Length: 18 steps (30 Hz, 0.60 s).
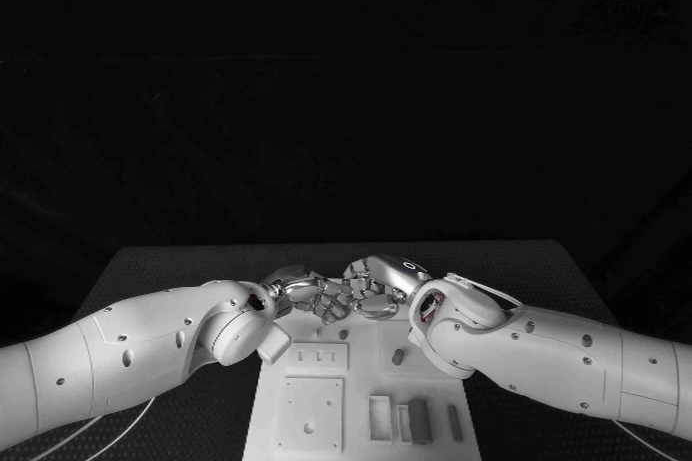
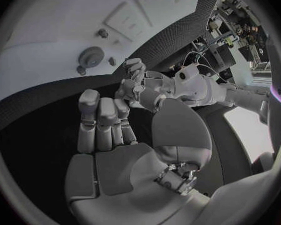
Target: Assemble the parts on the task board
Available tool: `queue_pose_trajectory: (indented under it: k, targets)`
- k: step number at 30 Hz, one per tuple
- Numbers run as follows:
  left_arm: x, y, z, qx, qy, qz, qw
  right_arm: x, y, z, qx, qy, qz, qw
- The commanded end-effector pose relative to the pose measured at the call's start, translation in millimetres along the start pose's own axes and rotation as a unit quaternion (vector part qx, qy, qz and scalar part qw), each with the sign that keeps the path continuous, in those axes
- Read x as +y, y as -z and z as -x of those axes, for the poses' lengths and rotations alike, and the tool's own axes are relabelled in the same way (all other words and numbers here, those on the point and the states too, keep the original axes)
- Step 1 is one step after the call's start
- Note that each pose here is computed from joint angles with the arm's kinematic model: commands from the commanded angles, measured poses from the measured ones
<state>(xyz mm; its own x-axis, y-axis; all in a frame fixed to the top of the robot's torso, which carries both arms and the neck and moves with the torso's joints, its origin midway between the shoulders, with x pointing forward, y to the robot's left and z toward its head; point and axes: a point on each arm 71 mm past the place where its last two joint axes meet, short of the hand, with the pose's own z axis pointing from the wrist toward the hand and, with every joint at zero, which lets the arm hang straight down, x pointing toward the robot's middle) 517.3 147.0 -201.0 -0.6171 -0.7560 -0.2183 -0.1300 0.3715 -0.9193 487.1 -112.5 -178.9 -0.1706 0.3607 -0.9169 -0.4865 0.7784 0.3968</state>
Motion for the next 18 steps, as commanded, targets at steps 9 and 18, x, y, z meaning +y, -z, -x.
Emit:
queue_pose_trajectory:
  k: [9, 18]
  targets:
    - [-2.7, -0.3, -0.4, -0.001, 0.0, -0.007, 1.0, 0.7, 0.4, -2.1, 0.008, 0.005, 0.004, 1.0]
    - [-2.6, -0.2, 0.2, -0.005, -0.01, -0.007, 1.0, -0.5, 1.1, -1.3, 0.006, 0.001, 0.003, 1.0]
